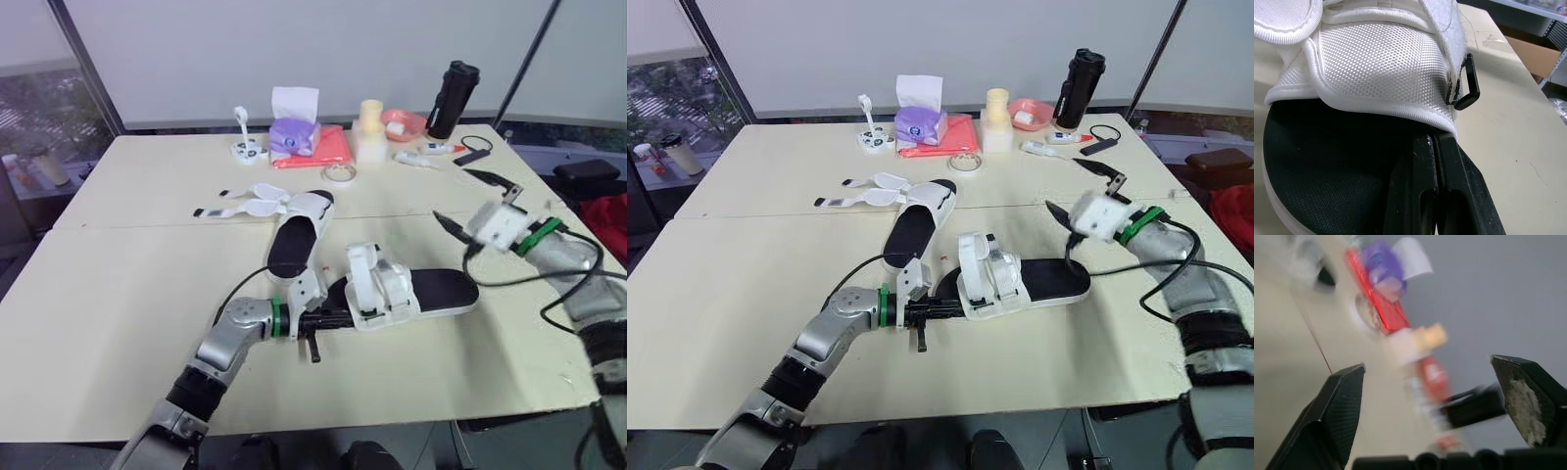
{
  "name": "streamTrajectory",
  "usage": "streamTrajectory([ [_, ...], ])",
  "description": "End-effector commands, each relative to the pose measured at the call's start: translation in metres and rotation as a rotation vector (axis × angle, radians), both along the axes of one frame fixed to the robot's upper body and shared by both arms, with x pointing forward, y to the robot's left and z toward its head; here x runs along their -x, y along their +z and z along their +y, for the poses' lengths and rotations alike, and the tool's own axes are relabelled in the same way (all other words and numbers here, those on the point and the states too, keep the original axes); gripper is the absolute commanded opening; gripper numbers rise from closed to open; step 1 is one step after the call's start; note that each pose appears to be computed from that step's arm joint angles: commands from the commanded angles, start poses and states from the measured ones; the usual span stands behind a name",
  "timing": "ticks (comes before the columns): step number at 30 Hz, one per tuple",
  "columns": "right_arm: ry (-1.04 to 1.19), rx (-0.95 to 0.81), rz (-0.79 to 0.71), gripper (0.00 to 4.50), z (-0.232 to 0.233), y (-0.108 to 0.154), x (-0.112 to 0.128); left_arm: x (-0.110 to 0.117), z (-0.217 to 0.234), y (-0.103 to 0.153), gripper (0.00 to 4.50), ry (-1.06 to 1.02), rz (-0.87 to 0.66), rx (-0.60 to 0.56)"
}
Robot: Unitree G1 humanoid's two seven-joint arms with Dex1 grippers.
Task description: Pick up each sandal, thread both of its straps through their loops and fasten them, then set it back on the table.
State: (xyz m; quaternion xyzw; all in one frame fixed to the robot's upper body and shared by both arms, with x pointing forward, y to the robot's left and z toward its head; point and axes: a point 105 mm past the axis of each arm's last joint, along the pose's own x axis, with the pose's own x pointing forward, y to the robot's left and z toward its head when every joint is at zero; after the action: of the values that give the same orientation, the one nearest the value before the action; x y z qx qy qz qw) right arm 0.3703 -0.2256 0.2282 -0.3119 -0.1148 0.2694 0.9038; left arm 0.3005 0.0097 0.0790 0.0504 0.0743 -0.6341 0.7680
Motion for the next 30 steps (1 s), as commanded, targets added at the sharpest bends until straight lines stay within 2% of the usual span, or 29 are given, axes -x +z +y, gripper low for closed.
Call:
streamTrajectory([
  [1,0.272,-0.259,0.347,4.45,0.039,0.016,0.034,-0.005,0.01,-0.022,0.02,0.032,0.045,-0.09],
  [5,0.457,-0.302,0.697,4.45,0.059,0.006,0.075,-0.01,0.012,-0.019,0.02,0.042,0.034,-0.088],
  [8,0.472,-0.254,0.837,4.45,0.059,-0.009,0.087,-0.01,0.015,-0.019,0.02,0.049,0.033,-0.09],
  [10,0.446,-0.22,0.875,4.45,0.057,-0.02,0.087,-0.009,0.016,-0.021,0.02,0.051,0.034,-0.091],
  [15,0.453,-0.288,0.967,4.45,0.065,-0.038,0.086,-0.007,0.017,-0.029,0.02,0.082,0.052,-0.092],
  [24,0.516,-0.313,0.981,4.45,0.096,-0.051,0.09,-0.002,0.015,-0.031,0.02,0.088,0.058,-0.091],
  [27,0.511,-0.34,0.953,3.67,0.1,-0.05,0.085,-0.003,0.015,-0.031,0.02,0.09,0.057,-0.09],
  [30,0.487,-0.366,0.927,2.21,0.1,-0.048,0.077,-0.003,0.015,-0.031,0.02,0.091,0.056,-0.092],
])
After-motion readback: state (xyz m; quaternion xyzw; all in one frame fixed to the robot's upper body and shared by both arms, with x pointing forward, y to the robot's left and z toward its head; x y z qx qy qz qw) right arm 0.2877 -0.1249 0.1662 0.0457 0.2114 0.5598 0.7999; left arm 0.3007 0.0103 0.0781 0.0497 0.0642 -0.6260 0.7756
